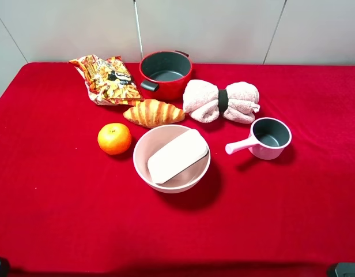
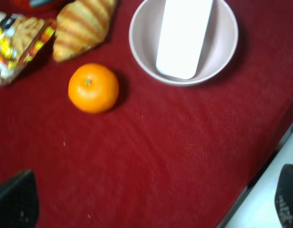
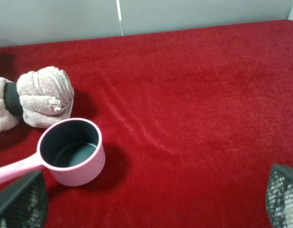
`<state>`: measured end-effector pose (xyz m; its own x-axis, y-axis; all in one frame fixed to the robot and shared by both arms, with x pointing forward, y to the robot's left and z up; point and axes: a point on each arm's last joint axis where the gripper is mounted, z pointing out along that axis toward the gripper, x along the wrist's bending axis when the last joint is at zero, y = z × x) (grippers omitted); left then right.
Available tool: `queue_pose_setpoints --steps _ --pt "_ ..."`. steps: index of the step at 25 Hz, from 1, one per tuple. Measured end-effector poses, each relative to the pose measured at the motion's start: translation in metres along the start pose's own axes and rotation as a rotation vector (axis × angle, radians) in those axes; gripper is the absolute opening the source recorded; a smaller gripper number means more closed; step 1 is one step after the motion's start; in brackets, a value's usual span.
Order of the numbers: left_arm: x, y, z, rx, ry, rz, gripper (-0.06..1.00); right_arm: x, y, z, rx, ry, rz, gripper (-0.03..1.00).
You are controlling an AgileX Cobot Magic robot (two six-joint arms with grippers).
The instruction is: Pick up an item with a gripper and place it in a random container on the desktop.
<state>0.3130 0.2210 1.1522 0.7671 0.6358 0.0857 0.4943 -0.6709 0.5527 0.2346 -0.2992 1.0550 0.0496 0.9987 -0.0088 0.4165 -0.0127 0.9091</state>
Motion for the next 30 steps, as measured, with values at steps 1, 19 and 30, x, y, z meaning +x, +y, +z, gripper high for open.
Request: queue_pose_setpoints --steps 1,19,30 --pt "0.002 -0.007 -0.001 -0.007 0.012 -0.044 0.99 0.000 0.000 0.000 0.000 0.000 0.000 0.69" --pt "0.019 -0.101 0.007 -0.006 0.369 -0.636 0.99 0.000 0.000 0.000 0.000 0.000 0.000 0.69" --pt "0.004 -0.144 0.034 -0.118 0.514 -0.760 0.99 0.000 0.000 0.000 0.000 0.000 0.000 0.69"
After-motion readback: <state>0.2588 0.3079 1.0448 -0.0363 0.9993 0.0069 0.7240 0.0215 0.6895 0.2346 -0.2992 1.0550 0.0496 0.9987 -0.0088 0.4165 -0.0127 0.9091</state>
